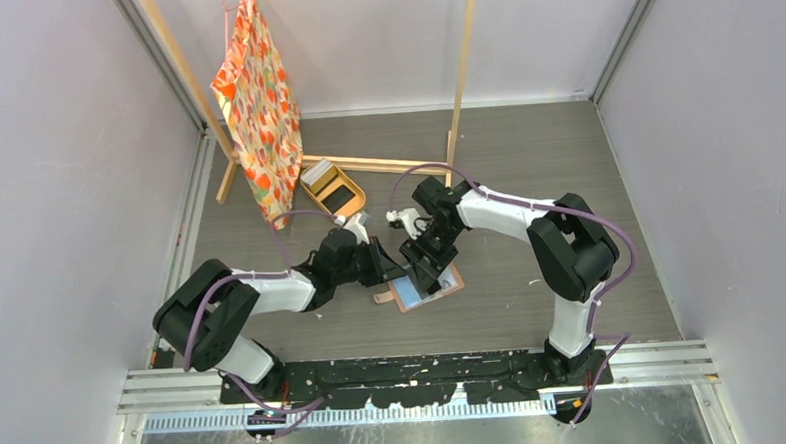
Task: Put the credit cards into the card holder
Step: Insert the credit card into the card holder.
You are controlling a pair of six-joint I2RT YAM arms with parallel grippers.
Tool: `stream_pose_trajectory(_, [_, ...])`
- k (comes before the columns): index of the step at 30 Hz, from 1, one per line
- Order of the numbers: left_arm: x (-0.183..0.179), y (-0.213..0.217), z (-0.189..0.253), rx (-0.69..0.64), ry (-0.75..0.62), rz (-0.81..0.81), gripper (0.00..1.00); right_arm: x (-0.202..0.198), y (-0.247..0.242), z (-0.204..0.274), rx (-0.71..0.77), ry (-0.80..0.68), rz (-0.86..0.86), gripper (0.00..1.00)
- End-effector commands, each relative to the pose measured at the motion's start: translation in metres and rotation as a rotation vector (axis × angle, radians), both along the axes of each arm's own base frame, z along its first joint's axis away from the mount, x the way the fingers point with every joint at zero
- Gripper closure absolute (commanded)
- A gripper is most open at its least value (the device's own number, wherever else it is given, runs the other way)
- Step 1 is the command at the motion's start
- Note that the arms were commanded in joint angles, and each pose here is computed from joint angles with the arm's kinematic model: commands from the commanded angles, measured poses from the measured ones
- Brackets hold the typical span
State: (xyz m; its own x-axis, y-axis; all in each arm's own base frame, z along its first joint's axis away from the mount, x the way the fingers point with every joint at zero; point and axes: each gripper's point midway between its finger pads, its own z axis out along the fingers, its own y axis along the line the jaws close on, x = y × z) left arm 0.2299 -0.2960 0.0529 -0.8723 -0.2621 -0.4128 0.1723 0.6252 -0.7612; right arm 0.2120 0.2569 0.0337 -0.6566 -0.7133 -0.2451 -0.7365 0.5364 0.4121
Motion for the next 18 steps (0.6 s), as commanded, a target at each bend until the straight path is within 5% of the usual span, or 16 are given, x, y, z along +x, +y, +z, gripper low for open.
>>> stream_pose_trajectory(1, [0.000,-0.002,0.014,-0.024,-0.060,-0.023,0.84,0.001,-0.002,0.010,0.015,-0.025,0.080,0.36])
stream_pose_trajectory(18, [-0.005,-0.010,0.002,-0.047,-0.010,-0.057,0.84,-0.011,0.009,0.004,0.018,0.029,0.099,0.45])
